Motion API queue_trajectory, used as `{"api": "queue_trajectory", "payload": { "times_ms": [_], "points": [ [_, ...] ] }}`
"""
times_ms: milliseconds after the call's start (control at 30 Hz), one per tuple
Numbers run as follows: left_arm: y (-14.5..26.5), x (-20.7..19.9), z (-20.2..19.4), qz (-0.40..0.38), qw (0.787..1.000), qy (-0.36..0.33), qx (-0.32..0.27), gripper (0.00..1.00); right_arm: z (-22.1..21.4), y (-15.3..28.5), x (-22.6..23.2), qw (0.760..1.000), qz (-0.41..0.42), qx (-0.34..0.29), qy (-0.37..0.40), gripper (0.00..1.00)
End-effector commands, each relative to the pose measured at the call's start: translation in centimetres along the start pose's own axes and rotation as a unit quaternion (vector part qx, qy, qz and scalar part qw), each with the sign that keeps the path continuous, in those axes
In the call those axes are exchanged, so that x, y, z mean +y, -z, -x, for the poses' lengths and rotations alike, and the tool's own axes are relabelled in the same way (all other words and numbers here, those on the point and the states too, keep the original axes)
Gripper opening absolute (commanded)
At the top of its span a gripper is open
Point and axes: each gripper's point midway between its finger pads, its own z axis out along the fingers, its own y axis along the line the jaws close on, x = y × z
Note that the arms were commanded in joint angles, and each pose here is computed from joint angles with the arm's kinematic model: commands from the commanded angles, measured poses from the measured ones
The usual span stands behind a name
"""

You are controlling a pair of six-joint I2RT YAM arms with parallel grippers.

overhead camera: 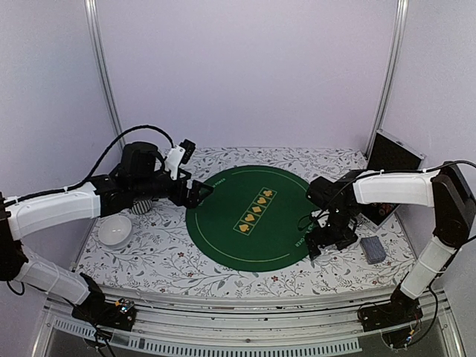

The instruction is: Distribute texas hold em gaming equipment

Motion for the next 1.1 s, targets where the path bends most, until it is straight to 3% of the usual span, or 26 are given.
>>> {"api": "queue_trajectory", "payload": {
  "times_ms": [0, 167, 500, 867, 1067],
  "points": [
    [-0.1, -0.4, 0.2, -0.001, 1.0, -0.017, -0.006, 0.98, -0.4, -1.2, -0.2, 1.0, -0.013, 0.011, 0.009, 0.99],
    [-0.2, -0.3, -0.1, -0.001, 1.0, -0.017, -0.002, 0.98, -0.3, -2.4, 0.1, 1.0, -0.005, 0.018, 0.014, 0.99],
    [0.0, -0.3, 0.1, 0.001, 1.0, -0.021, -0.006, 0.98, -0.9, -3.1, -0.4, 0.999, -0.033, 0.031, 0.011, 0.82],
    [0.1, -0.4, 0.1, -0.001, 1.0, -0.022, -0.006, 0.98, -0.3, -3.4, -0.3, 0.998, -0.055, 0.028, 0.02, 0.75],
    [0.0, -0.3, 0.1, 0.0, 1.0, -0.023, -0.006, 0.98, 0.3, -3.1, 0.3, 0.998, -0.045, 0.019, 0.025, 0.66]
  ]
}}
